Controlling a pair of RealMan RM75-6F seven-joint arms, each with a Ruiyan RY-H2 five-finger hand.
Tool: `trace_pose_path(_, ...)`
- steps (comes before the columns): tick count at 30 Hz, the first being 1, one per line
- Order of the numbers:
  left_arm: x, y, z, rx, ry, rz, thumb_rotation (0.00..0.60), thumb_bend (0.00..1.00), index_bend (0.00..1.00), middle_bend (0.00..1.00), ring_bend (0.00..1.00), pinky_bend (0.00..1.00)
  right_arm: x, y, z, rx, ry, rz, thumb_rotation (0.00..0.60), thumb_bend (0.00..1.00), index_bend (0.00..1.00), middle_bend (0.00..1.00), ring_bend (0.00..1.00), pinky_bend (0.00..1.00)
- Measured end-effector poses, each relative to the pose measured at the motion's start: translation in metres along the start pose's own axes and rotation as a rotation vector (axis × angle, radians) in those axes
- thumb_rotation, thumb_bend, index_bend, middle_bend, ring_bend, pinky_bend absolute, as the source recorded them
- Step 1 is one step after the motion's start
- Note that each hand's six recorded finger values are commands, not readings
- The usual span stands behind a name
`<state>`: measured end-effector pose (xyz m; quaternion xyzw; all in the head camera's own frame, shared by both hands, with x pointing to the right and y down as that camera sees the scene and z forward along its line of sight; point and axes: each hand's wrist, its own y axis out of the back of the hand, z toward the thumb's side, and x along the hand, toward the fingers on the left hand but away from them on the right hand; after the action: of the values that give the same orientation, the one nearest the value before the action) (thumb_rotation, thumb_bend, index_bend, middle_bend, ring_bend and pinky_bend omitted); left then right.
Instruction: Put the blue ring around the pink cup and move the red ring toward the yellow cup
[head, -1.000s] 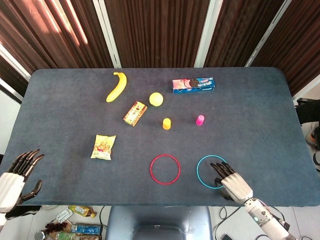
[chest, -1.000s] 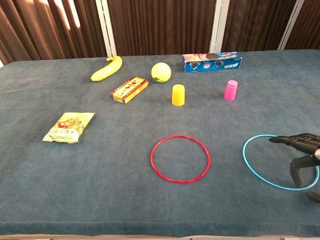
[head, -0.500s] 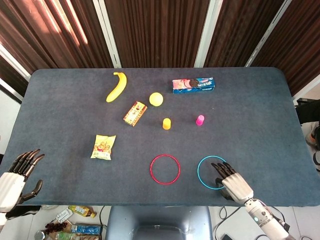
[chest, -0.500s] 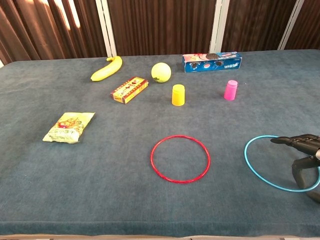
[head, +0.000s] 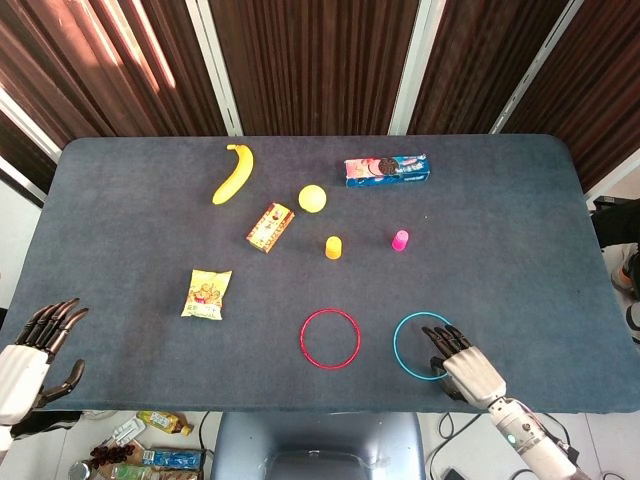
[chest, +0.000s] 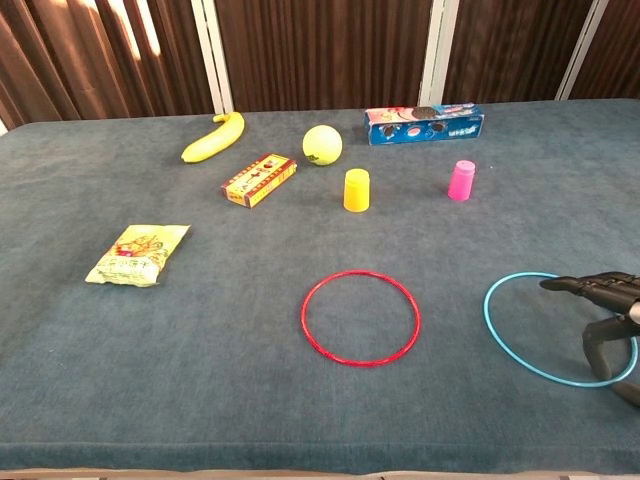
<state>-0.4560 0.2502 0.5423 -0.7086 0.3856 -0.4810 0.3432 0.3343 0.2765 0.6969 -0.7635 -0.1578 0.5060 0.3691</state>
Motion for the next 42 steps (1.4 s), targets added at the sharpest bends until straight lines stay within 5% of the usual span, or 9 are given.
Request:
trace_pose_path(19,0.0,0.001,-0.001,0.0,0.0,0.006,0.6,0.47,0.09,0.0,0.0,0.09,-0.001,0.019,0.002,-0.031,0.011,-0.117,0.6,0.55,0.81,0.14,0.0,0.0)
trace_pose_path(34,0.002,-0.001,0.0,0.004,0.003,-0.002,0.6,0.47,0.09,0.0,0.0,0.09,-0.014,0.09,0.0,-0.018,0.044,-0.383,0.6,0.55,0.82,0.15,0.0,0.0)
trace_pose_path(42,0.004,-0.005,-0.001,0.015,0.012,-0.013,0.6,0.47,0.09,0.0,0.0,0.09,-0.037,0.147,0.004,-0.006,0.067,-0.523,0.6,0.55,0.83,0.16,0.0,0.0)
